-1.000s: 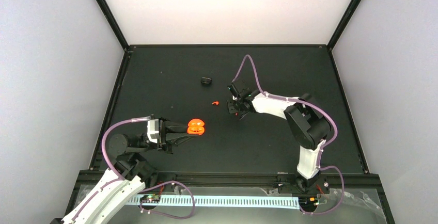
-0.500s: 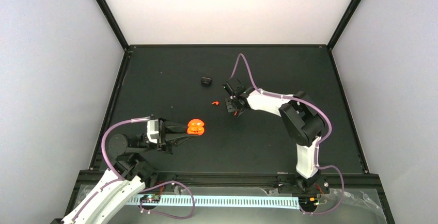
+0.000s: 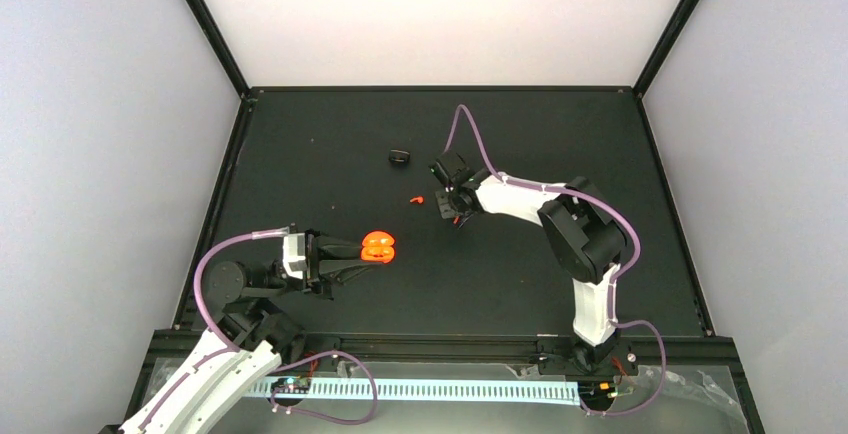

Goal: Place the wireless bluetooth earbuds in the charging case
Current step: Pick up the earbud from the center of the board.

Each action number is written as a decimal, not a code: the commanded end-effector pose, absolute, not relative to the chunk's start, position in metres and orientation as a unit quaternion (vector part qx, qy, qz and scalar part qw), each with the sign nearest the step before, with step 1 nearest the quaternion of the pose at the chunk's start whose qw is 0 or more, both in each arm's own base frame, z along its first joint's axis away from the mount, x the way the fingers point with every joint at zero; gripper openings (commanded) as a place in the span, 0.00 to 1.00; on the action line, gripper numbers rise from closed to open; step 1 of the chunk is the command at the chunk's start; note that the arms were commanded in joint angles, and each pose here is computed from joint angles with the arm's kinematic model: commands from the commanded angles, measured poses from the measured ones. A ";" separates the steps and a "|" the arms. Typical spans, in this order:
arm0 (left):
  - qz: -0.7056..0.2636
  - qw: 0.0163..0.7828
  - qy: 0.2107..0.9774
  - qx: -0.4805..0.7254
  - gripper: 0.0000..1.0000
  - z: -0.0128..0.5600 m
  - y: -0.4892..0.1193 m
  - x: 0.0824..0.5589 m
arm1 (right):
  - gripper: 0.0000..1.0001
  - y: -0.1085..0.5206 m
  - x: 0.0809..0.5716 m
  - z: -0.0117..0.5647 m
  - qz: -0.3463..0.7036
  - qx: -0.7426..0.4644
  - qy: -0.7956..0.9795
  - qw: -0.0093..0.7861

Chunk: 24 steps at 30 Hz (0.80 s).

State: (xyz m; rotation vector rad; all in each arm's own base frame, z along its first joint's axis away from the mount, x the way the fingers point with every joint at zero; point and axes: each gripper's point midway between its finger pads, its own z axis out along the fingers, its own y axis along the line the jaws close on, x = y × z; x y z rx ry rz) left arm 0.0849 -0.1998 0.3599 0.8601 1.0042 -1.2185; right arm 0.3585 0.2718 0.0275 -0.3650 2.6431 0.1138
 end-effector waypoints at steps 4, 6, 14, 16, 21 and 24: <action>-0.527 0.634 0.424 0.376 0.02 0.369 -0.196 0.080 | 0.18 0.266 0.350 0.019 0.007 -0.149 0.963 0.223; -0.527 0.634 0.424 0.375 0.02 0.369 -0.196 0.080 | 0.16 0.267 0.349 0.020 0.008 -0.150 0.963 0.224; -0.527 0.634 0.424 0.375 0.02 0.369 -0.196 0.080 | 0.11 0.267 0.348 0.030 0.015 -0.145 0.960 0.240; -0.527 0.634 0.425 0.374 0.01 0.368 -0.196 0.080 | 0.10 0.267 0.348 0.036 0.023 -0.141 0.957 0.251; -0.525 0.635 0.427 0.372 0.02 0.368 -0.196 0.082 | 0.08 0.268 0.350 0.062 0.054 -0.127 0.946 0.292; -0.524 0.635 0.429 0.371 0.02 0.367 -0.196 0.083 | 0.08 0.269 0.349 0.090 0.083 -0.120 0.933 0.328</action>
